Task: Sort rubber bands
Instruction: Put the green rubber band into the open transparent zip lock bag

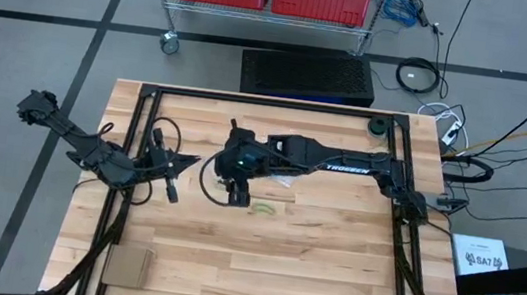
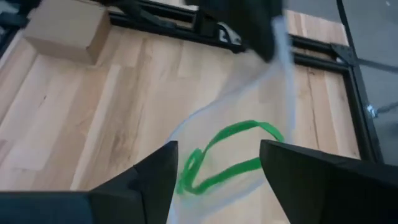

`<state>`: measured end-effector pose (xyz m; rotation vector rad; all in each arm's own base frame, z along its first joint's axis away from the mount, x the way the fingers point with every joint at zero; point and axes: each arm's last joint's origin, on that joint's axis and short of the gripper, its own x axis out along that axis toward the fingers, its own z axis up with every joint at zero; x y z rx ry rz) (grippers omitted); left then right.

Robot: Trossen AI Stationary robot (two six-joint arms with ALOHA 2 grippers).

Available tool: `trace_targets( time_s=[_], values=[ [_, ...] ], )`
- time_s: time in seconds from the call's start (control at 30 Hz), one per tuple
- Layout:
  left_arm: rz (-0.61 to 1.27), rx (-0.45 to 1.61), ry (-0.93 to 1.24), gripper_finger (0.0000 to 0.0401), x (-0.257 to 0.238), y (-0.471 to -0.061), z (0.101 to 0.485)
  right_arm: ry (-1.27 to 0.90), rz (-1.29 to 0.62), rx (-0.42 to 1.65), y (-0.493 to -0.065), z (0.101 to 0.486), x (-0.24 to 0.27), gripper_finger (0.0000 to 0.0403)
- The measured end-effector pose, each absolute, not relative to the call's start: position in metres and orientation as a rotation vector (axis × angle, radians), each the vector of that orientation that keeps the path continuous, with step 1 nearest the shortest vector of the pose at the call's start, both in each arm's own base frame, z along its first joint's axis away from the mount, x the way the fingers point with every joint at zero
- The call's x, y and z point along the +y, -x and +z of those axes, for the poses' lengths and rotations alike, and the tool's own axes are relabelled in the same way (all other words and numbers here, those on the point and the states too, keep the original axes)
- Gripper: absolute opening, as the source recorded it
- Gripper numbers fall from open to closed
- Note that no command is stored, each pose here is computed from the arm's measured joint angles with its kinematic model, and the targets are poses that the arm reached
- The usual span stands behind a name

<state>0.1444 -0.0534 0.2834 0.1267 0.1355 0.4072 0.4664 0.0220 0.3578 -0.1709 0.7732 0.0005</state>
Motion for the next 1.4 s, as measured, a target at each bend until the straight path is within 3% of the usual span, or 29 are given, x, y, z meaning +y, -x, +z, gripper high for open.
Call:
trace_targets(
  time_s=[0.23,0.53,0.83,1.0,1.17,1.4],
  values=[
    [0.408,0.137,-0.127,0.0,-0.054,-0.145,0.283,0.228,0.051,0.77,-0.465,0.358,0.036,0.0218],
    [0.408,0.137,-0.126,0.0,-0.054,-0.145,0.283,0.123,0.137,0.797,-0.463,0.357,0.035,0.0217],
    [0.409,0.144,-0.129,0.0,-0.053,-0.145,0.282,0.01,0.078,1.059,-0.409,0.38,0.03,0.0217],
    [0.412,0.144,-0.13,0.0,-0.053,-0.145,0.282,-0.037,0.172,1.257,-0.404,0.346,0.041,0.0217],
    [0.412,0.146,-0.132,0.0,-0.053,-0.144,0.282,-0.084,0.271,1.349,-0.4,0.285,0.053,0.0217],
    [0.413,0.149,-0.134,0.0,-0.053,-0.144,0.282,-0.216,0.276,1.249,-0.356,0.223,0.053,0.0217]
  ],
)
